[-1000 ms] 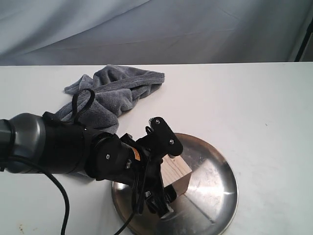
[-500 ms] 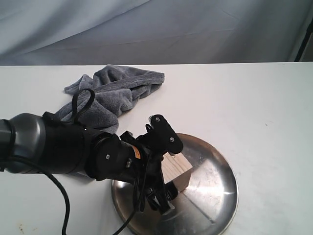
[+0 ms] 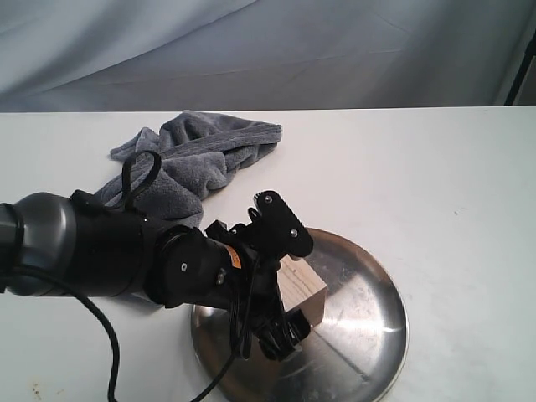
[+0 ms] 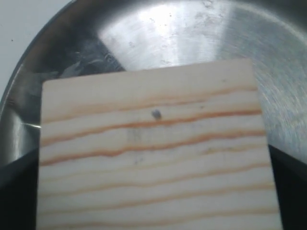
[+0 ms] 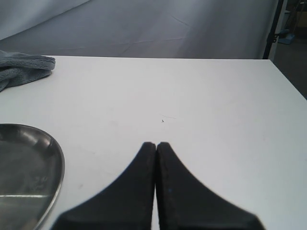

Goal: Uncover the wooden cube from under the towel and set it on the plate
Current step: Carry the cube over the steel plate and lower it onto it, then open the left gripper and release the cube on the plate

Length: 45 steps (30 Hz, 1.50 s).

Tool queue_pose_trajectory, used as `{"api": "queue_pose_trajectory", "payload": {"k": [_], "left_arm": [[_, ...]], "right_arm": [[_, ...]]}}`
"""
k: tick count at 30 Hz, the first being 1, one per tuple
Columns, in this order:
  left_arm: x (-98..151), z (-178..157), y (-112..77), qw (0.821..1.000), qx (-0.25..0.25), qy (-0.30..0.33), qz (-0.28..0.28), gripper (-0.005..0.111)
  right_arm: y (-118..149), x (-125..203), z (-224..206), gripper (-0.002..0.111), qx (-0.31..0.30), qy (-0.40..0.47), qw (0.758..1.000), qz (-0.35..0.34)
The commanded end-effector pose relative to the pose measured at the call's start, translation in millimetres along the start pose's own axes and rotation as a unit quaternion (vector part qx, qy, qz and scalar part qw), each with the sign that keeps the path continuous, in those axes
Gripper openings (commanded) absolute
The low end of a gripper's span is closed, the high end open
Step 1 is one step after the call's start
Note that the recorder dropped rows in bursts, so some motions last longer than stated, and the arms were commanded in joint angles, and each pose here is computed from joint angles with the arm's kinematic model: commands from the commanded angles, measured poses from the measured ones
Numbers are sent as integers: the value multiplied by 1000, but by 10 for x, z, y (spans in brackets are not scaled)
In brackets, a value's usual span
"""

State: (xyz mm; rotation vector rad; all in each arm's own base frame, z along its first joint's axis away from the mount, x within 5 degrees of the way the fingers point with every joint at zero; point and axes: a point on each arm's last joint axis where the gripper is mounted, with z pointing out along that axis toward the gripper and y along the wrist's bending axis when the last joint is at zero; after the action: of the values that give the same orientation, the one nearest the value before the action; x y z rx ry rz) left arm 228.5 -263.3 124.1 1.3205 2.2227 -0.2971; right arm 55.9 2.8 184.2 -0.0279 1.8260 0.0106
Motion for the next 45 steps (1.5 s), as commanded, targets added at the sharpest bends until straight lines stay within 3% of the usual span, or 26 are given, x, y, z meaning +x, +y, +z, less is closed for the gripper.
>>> {"api": "queue_pose_trajectory", "payload": {"k": [1, 18, 29, 34, 38, 45], "left_arm": [[-96, -131, -6, 1000, -3, -24, -12, 96], [-338, -674, 15, 995, -10, -96, -8, 96], [-352, -706, 24, 995, -12, -102, -18, 96], [-330, -710, 124, 992, -17, -101, -68, 94], [-267, -718, 286, 990, -26, -89, -102, 86], [-119, -742, 551, 988, -34, -57, -140, 54]], "right_arm": [[2, 9, 5, 0, -2, 1, 1000, -1], [2, 9, 5, 0, -2, 1, 1000, -1], [2, 9, 5, 0, -2, 1, 1000, -1], [2, 9, 5, 0, -2, 1, 1000, -1], [2, 9, 5, 0, -2, 1, 1000, -1], [2, 9, 5, 0, -2, 1, 1000, -1]]}}
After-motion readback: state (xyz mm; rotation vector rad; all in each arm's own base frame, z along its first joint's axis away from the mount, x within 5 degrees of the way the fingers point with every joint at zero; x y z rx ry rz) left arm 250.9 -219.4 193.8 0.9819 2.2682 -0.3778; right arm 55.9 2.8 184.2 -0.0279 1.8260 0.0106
